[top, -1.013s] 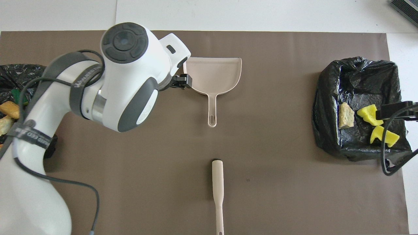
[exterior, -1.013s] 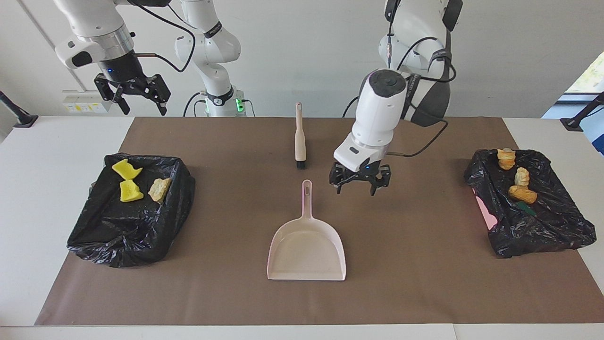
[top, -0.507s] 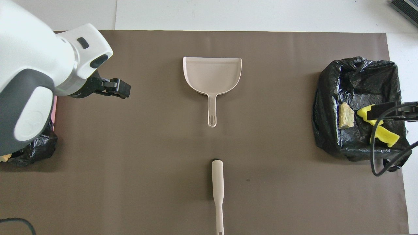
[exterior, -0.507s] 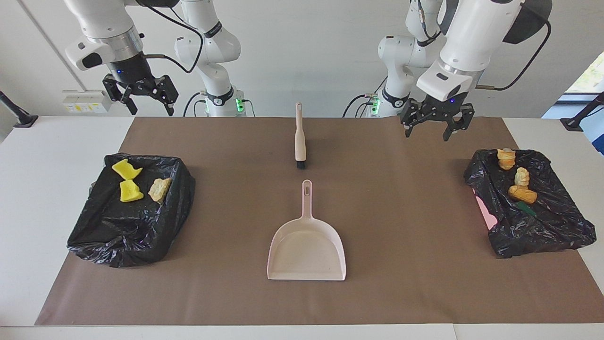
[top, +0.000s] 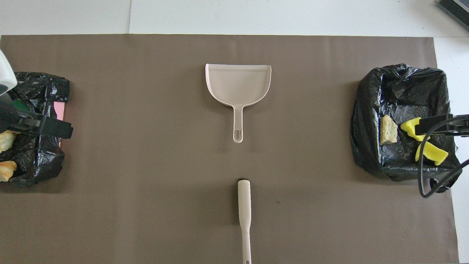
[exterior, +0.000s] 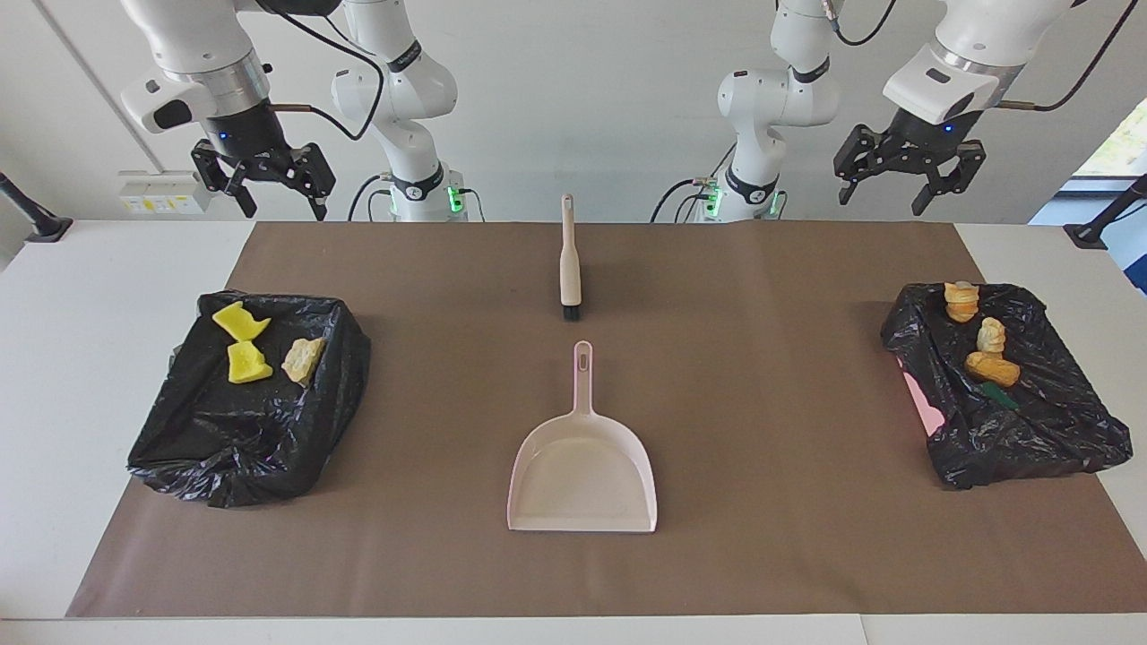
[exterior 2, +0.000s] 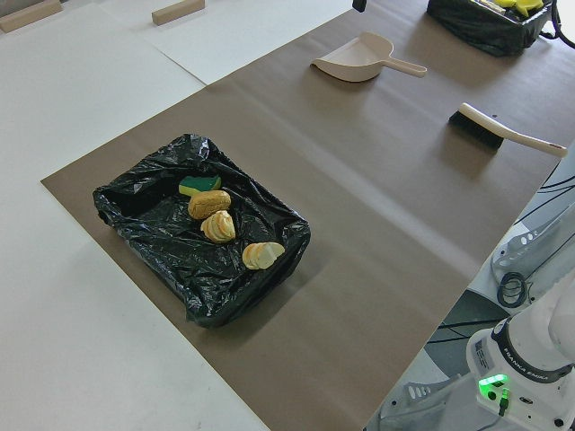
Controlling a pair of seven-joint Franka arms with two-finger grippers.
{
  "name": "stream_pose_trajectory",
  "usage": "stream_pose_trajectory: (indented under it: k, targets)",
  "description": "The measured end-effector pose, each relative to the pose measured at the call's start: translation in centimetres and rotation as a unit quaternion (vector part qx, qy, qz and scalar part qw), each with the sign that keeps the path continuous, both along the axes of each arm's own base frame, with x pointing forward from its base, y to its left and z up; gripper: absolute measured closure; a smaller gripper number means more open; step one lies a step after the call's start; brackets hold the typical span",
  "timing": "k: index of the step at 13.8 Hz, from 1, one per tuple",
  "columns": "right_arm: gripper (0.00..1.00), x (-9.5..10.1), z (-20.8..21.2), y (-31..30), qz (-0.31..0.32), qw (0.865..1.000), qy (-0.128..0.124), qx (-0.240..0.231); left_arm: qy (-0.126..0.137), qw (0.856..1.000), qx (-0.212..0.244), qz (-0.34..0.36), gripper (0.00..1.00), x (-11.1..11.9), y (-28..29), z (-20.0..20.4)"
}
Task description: Sweep and dump trash in bin
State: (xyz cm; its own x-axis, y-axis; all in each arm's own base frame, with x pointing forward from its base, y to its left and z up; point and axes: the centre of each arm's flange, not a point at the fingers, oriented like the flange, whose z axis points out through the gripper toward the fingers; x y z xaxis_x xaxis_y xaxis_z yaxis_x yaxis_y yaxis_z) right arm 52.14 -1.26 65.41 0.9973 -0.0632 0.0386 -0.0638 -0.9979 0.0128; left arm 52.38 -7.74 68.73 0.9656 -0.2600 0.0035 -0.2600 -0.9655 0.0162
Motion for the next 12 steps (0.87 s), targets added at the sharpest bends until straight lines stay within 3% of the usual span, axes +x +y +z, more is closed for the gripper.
stream_pose_trajectory:
  k: [12]
  targets:
    - [0.00, -0.49, 0.62, -0.09, -0.001, 1.000, 0.010, 0.001, 0.000, 1.000, -0.001, 0.005, 0.00, -0.37, 0.63, 0.42]
